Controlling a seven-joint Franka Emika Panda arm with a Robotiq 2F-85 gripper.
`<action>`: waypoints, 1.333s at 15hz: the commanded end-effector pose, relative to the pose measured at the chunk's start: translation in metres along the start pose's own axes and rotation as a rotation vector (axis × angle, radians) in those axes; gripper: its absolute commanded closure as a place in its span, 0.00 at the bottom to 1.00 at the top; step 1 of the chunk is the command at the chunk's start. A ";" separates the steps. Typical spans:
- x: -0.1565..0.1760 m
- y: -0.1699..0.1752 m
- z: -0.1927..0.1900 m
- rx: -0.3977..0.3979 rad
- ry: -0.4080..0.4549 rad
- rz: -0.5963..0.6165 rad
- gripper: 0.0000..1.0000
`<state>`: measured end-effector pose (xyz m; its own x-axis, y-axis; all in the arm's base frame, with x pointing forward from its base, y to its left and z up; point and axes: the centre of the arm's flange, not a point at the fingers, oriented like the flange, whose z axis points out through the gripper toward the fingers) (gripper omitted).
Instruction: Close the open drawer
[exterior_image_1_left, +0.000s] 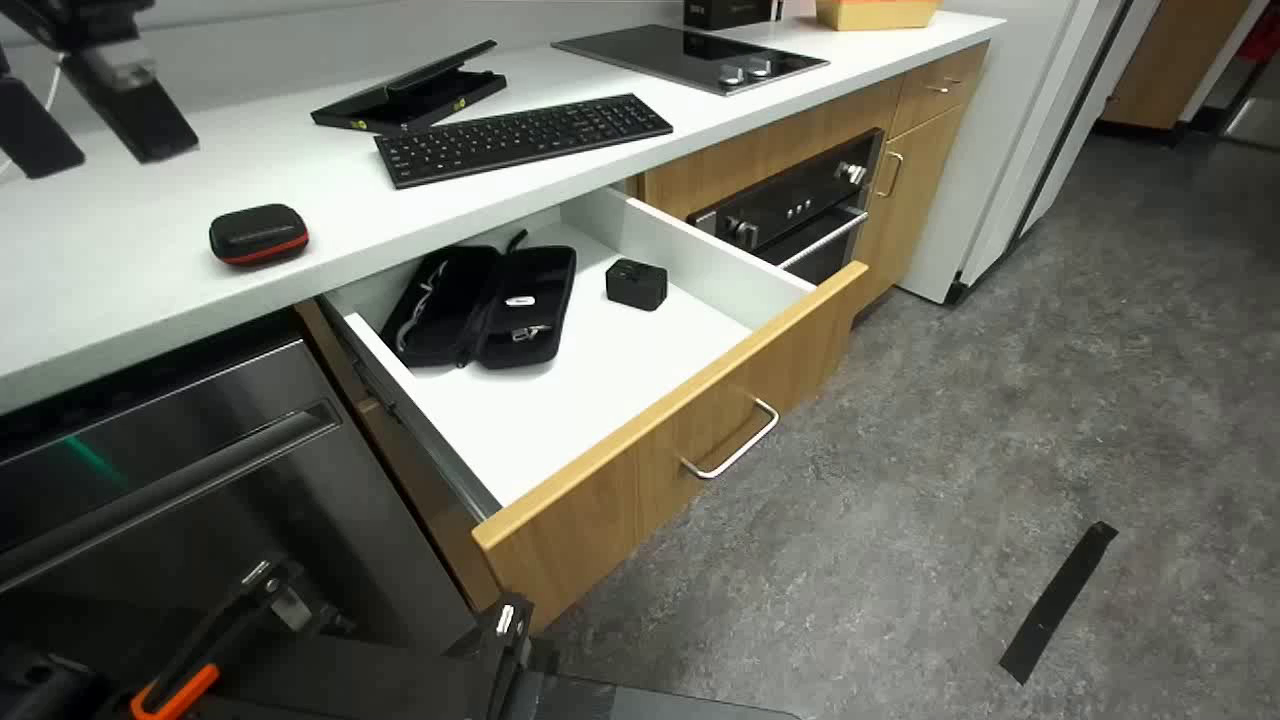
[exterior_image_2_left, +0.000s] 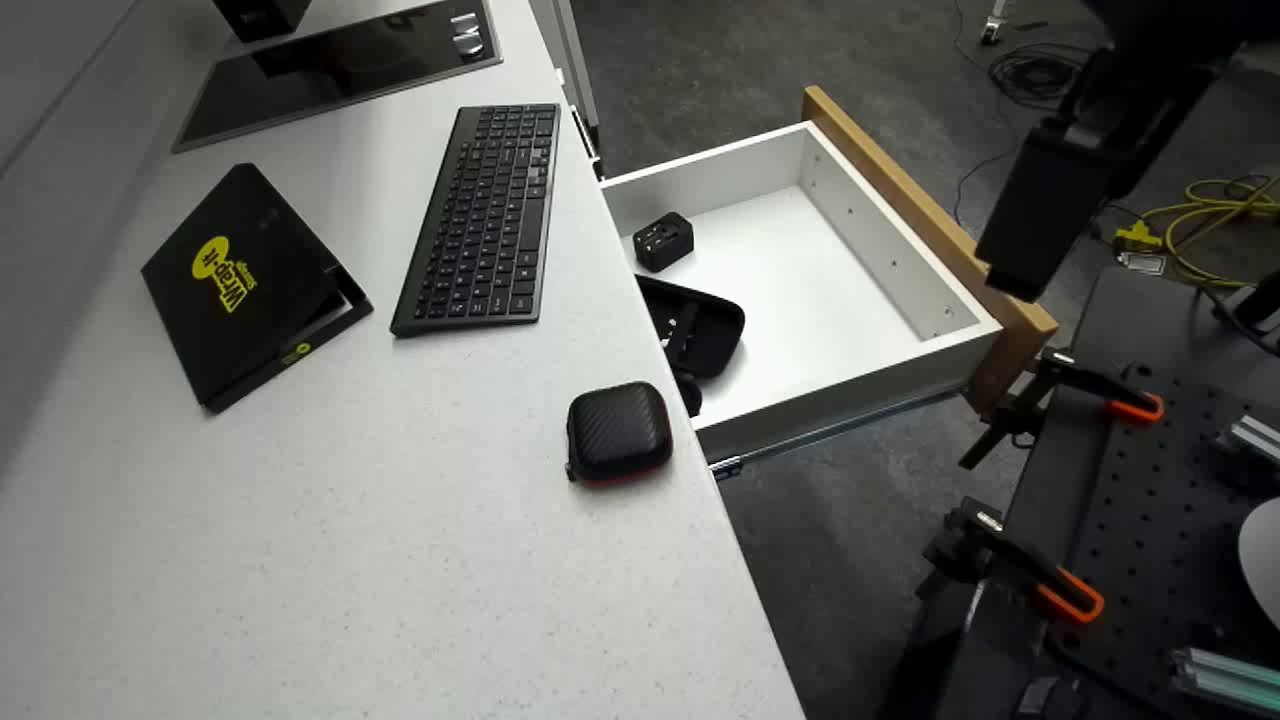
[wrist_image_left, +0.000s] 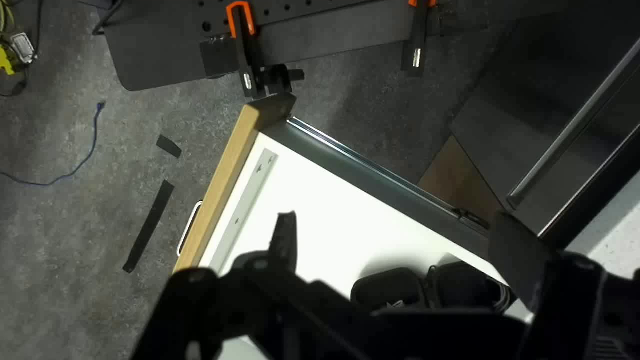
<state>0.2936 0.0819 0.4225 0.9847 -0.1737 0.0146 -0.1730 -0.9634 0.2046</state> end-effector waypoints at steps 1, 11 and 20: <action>0.000 0.000 0.000 0.000 -0.001 0.000 0.00; 0.051 0.140 0.037 0.052 -0.040 0.209 0.00; 0.068 0.312 0.189 0.008 -0.110 0.623 0.00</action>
<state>0.2848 -0.2193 0.3486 0.7580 -0.6514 0.0336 -0.6482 -0.7466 0.1496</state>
